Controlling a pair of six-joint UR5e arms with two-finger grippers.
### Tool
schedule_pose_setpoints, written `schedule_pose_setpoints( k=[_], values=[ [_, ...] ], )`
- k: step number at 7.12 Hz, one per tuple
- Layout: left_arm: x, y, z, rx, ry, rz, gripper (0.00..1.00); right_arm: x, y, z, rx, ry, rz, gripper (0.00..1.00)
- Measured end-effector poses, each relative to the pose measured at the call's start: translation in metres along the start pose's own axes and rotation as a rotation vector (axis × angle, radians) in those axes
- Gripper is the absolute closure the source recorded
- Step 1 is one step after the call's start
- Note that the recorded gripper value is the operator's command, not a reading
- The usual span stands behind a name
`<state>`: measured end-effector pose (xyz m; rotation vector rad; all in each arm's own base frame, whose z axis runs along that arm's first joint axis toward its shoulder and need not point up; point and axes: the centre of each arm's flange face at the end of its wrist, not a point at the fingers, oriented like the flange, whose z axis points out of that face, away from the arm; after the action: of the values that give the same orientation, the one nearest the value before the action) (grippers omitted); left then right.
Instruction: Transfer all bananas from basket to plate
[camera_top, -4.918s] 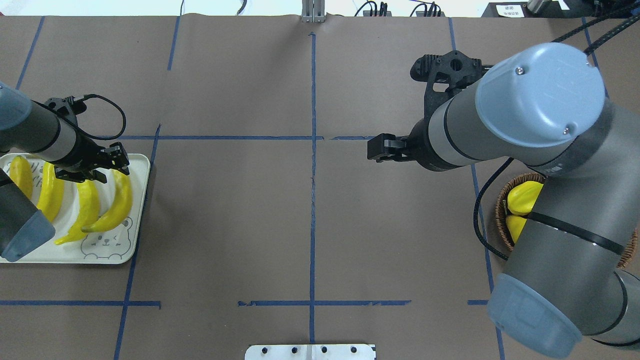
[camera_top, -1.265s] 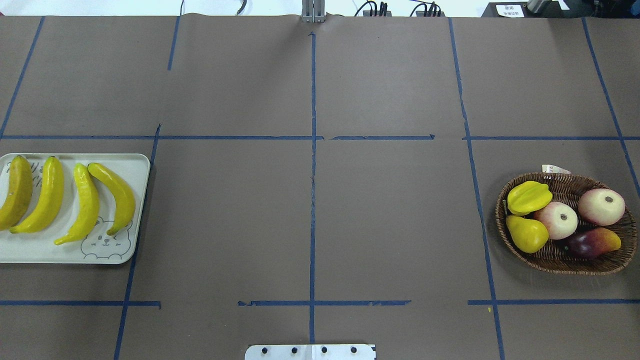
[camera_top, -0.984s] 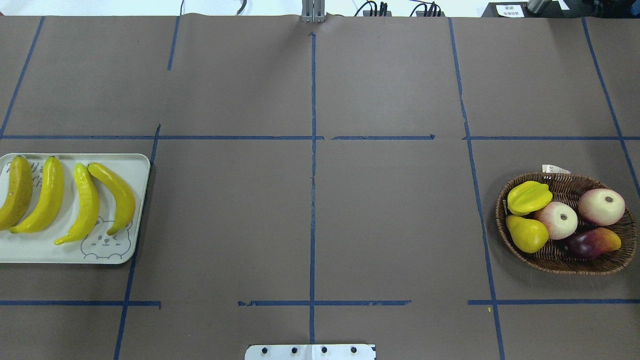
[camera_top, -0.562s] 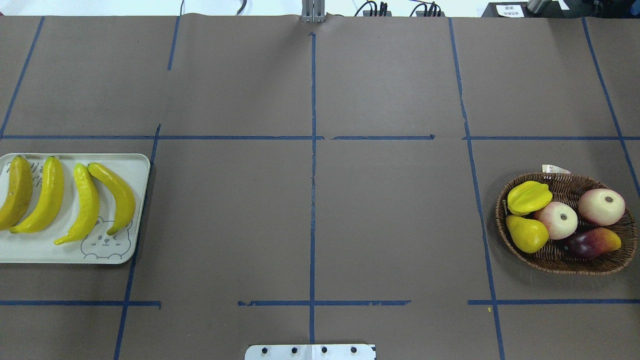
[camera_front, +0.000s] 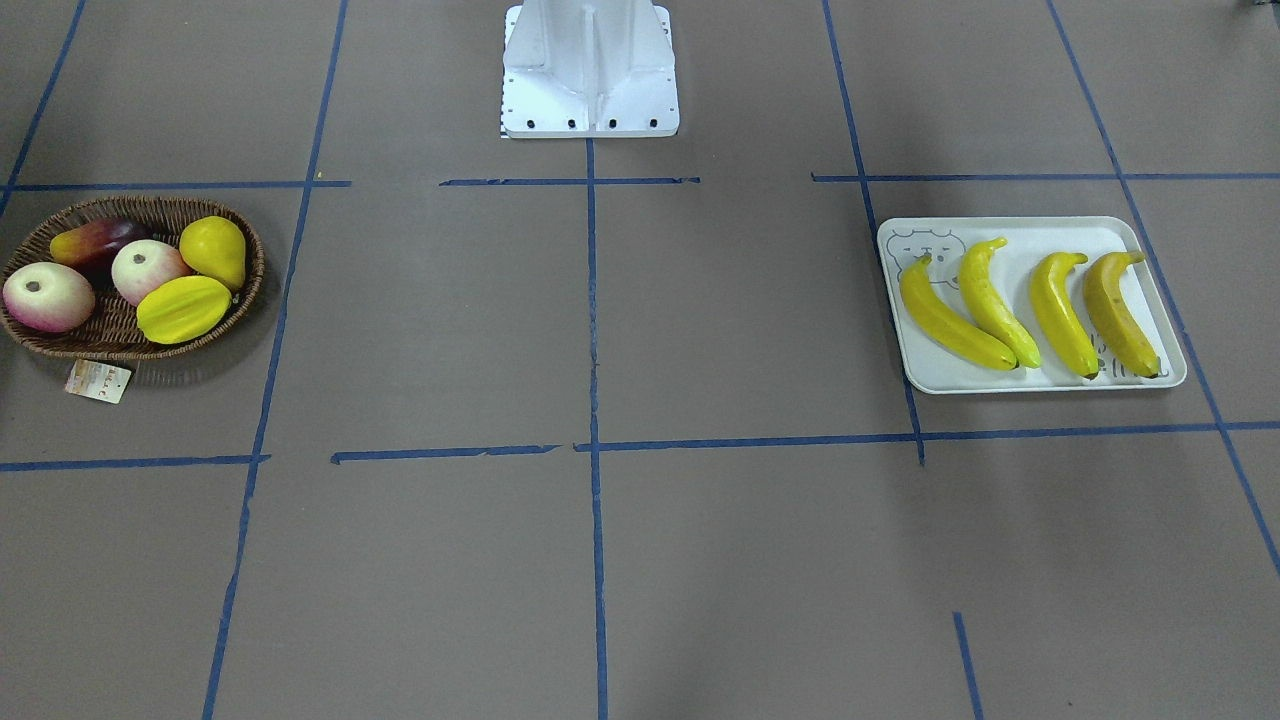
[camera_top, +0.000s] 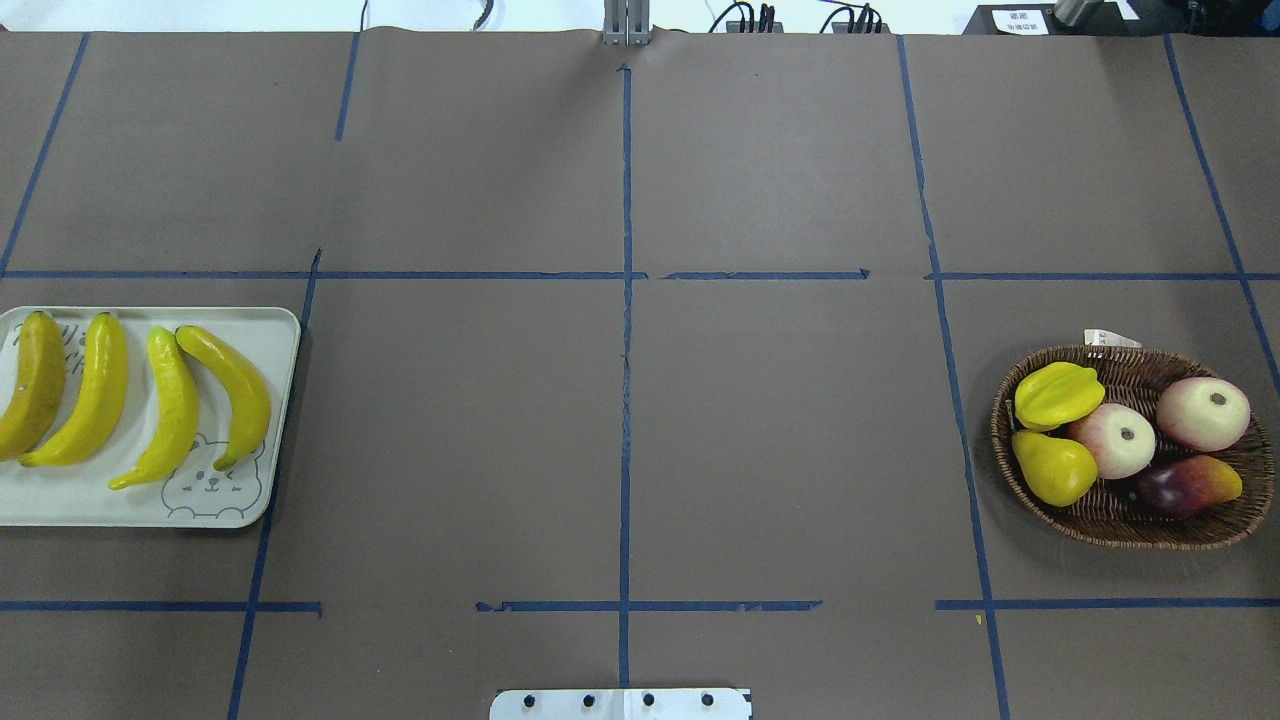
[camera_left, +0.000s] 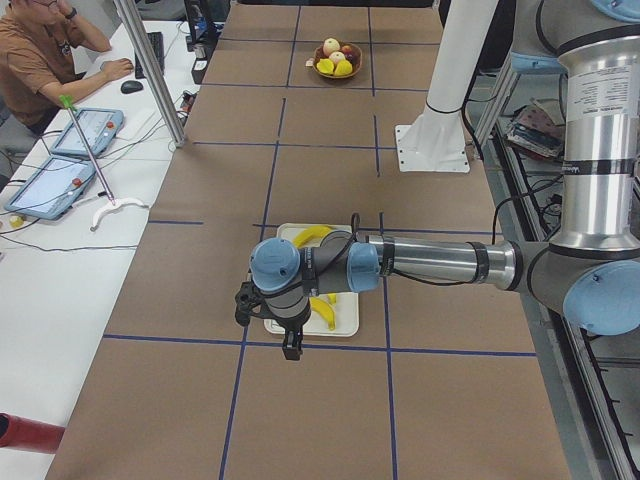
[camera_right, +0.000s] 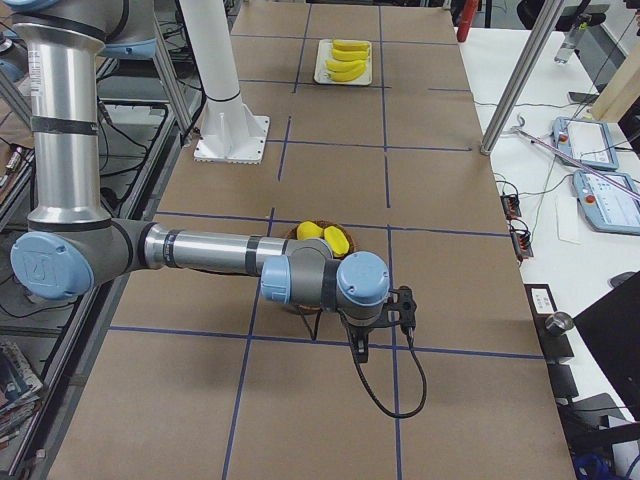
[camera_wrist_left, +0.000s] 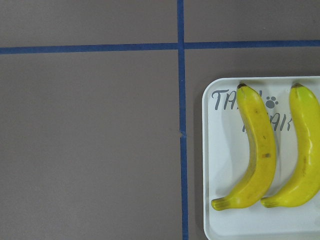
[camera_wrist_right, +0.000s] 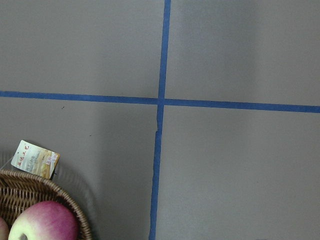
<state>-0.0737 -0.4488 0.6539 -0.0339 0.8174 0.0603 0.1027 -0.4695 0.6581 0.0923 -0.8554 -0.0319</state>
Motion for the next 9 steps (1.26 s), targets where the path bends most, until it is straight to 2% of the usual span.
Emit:
schedule_pose_setpoints(
  k=[5,9],
  values=[
    [-0.0085,-0.0019,0.0078,0.014,-0.001,0.006,0.00,-0.0031,-0.0030,-0.0028,0.006,-0.001,-0.006,0.00],
    [-0.0052,-0.0024,0.0088,0.019,0.044,0.004,0.00,-0.0033,-0.0032,-0.0028,0.006,-0.003,-0.006,0.00]
  ],
)
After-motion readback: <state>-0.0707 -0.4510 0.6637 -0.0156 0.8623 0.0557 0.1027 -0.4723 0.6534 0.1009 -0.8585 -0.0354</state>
